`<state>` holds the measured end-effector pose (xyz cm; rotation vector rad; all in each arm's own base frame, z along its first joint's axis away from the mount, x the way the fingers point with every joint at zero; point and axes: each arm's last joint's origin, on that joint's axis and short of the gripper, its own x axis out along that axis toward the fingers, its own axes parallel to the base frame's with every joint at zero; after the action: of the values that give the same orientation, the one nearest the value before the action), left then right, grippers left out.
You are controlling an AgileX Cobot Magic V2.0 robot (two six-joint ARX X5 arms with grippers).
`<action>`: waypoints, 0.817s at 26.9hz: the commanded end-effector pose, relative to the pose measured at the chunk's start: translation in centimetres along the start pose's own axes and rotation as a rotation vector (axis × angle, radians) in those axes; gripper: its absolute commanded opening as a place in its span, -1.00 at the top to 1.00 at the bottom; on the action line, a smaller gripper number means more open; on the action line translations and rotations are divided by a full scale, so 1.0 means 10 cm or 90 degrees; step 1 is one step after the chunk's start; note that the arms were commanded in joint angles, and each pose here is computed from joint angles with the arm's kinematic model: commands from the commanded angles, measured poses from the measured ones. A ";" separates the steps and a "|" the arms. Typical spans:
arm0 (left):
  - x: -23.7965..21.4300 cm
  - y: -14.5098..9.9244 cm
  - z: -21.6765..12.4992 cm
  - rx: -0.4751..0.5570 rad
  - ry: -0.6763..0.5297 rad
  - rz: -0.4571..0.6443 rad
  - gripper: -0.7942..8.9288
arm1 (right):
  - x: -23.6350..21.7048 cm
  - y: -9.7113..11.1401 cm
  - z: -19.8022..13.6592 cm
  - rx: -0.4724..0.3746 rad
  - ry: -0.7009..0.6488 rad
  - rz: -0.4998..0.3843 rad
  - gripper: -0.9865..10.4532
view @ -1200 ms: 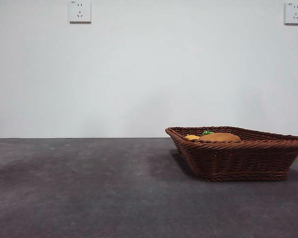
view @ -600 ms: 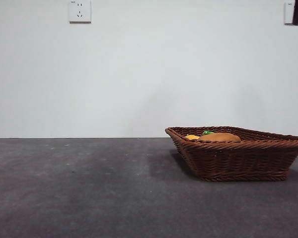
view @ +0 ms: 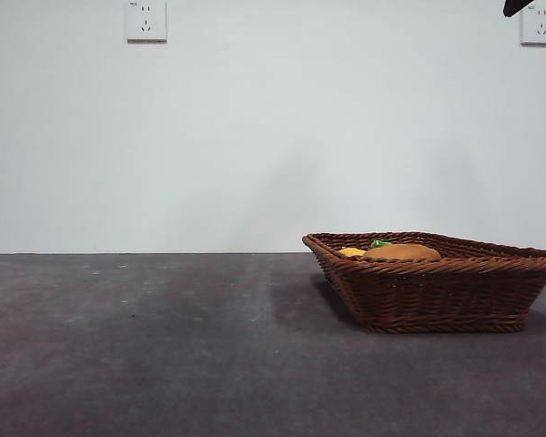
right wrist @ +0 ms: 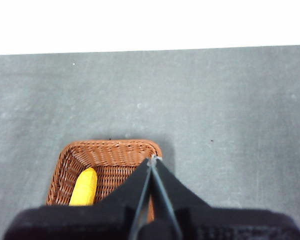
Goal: Help me put the vegetables on the table into the basket
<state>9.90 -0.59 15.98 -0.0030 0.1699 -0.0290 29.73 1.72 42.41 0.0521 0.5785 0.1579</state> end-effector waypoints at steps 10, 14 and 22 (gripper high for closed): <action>-0.03 0.01 -0.03 -0.019 -0.036 0.006 0.84 | 0.03 -0.01 -0.01 0.002 0.002 -0.002 0.83; -0.02 0.02 -0.05 -0.021 -0.027 0.017 0.84 | 0.03 -0.01 -0.01 0.002 0.002 -0.002 0.83; -0.01 0.03 -0.09 -0.031 -0.010 0.021 0.84 | 0.03 -0.01 -0.01 0.002 0.002 -0.002 0.83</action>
<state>9.57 -0.30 15.42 -0.0404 0.1480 0.0027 29.72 1.71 42.41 0.0523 0.5789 0.1575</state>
